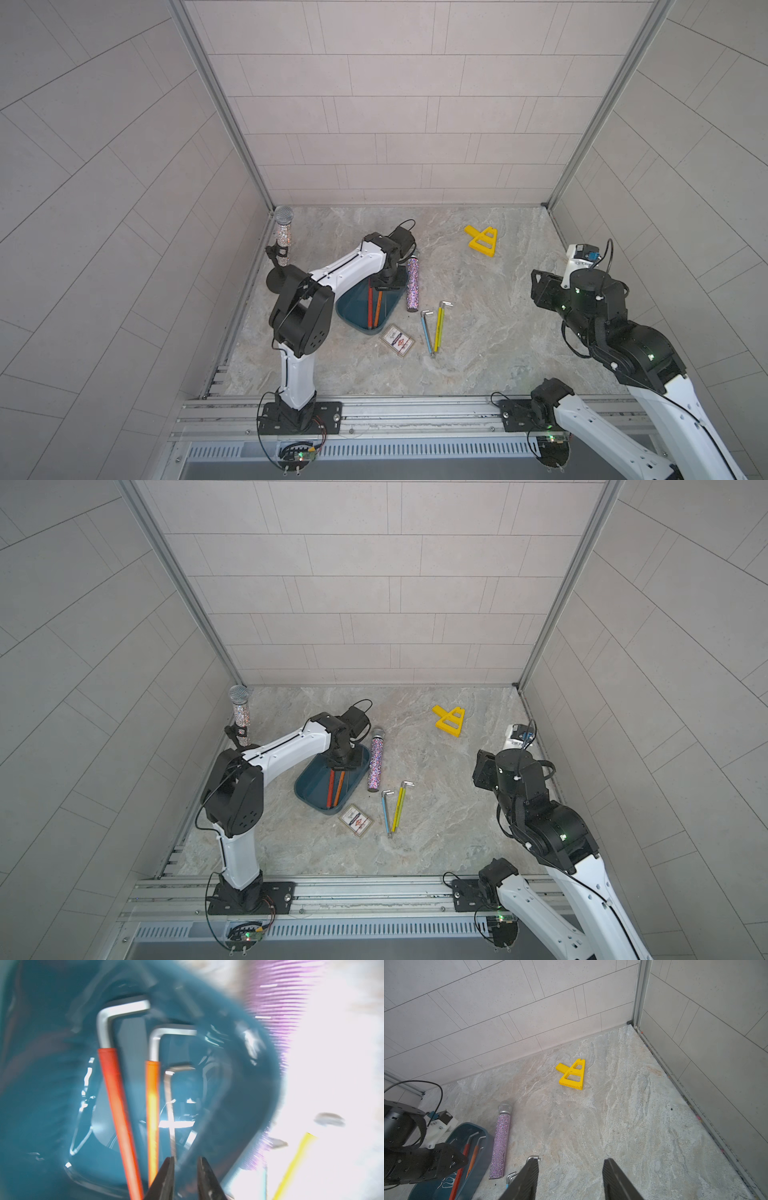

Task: Put the hex key on the desktop into the storage box
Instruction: Pick up the Allen key from the center of the board.

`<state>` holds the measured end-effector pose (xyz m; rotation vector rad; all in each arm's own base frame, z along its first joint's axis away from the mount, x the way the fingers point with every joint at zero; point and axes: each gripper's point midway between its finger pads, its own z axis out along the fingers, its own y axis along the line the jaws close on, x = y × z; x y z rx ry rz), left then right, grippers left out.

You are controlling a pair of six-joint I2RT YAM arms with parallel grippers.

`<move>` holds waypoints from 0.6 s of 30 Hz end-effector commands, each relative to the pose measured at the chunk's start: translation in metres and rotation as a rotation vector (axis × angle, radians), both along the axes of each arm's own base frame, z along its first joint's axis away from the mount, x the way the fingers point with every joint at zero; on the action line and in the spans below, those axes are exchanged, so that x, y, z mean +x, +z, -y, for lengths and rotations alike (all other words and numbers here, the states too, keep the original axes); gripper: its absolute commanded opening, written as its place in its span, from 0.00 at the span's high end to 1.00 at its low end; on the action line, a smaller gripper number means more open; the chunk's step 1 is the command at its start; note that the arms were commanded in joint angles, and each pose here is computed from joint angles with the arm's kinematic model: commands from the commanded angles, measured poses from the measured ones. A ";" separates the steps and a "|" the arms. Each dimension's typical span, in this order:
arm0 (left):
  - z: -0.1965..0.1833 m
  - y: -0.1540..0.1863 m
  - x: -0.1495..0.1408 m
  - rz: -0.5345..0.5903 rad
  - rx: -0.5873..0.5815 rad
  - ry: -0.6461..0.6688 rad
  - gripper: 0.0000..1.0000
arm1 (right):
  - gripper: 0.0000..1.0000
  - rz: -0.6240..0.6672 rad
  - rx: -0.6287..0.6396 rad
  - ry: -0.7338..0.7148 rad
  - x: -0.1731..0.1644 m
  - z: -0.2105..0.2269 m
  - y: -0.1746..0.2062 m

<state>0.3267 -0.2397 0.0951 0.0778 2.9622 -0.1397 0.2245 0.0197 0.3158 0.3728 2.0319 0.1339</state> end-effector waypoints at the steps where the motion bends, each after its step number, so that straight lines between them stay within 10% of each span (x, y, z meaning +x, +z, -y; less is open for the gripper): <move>1: 0.028 0.027 -0.014 0.048 -0.036 -0.033 0.71 | 0.45 0.010 0.008 -0.003 0.002 -0.001 0.003; 18: 0.135 -0.022 -0.061 0.001 -0.015 -0.194 0.73 | 0.45 0.014 0.011 -0.007 -0.005 0.002 0.005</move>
